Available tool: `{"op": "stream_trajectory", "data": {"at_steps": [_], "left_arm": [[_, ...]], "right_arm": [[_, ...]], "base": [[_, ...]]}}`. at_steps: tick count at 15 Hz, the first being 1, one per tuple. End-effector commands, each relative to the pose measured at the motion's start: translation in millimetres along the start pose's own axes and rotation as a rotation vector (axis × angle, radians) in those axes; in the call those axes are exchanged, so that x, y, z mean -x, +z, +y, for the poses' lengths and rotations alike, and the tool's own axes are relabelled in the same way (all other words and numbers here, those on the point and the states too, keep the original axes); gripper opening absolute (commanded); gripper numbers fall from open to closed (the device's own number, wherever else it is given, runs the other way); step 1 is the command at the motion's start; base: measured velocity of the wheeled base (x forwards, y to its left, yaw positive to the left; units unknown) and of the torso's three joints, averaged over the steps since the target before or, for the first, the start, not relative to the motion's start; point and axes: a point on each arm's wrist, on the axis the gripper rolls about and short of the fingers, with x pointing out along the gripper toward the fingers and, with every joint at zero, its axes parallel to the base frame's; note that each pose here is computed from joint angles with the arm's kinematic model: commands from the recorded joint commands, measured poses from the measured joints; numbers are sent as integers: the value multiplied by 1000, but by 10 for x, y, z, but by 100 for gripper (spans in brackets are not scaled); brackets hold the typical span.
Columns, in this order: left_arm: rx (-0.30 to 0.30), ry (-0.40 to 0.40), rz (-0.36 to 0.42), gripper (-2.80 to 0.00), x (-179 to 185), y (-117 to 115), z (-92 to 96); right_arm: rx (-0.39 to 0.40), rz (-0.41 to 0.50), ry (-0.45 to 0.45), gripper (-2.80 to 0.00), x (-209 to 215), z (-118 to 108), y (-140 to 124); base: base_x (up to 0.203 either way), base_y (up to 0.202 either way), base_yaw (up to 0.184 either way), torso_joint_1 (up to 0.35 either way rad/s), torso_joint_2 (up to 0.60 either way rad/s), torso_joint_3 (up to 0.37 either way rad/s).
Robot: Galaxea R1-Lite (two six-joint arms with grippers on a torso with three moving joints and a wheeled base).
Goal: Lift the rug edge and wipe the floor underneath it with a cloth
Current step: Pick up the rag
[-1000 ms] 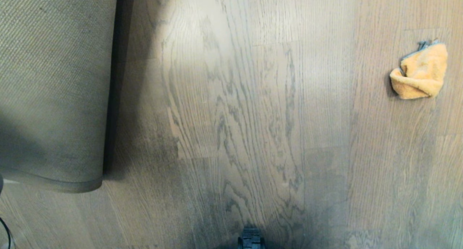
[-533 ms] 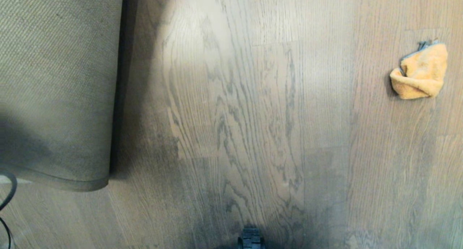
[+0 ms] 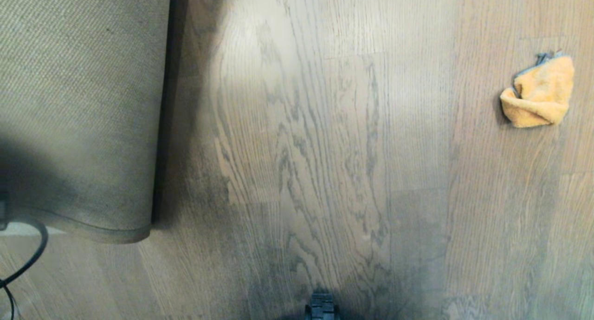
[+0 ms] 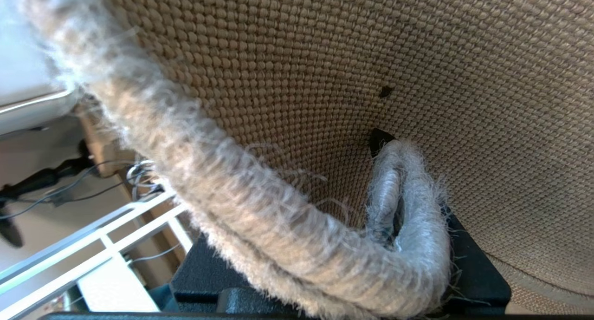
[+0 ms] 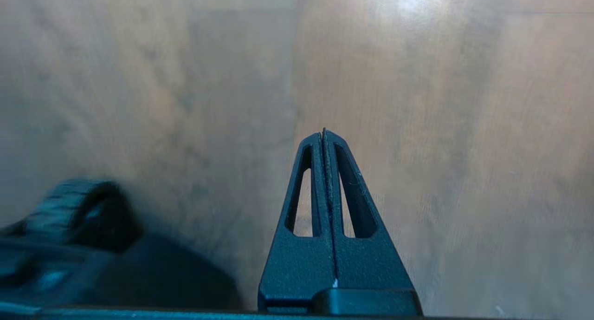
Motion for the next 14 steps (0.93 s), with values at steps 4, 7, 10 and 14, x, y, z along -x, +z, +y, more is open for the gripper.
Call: {"op": "stream_trajectory", "data": {"at_steps": [4,7,10,14], "left_arm": [[-25,-61,32,-280,-61,26,-254],[-34,-77,46,-280,-75,5,-303],[-42,-87,63,-280,-107,-26,-339],[-46,-90,69,-280,-108,-38,-345]], "right_arm": [[-21,179,145,-280,-524,-47,489],[-32,243,197,-280,-1113,-70,582],[-33,226,222,0,-1753,-84,516],[-6,-48,208,0,-2313,-113,560]], "base": [[0,0,0,0,0,0],[0,0,0,0,0,0],[0,0,0,0,0,0],[0,0,0,0,0,0]]}}
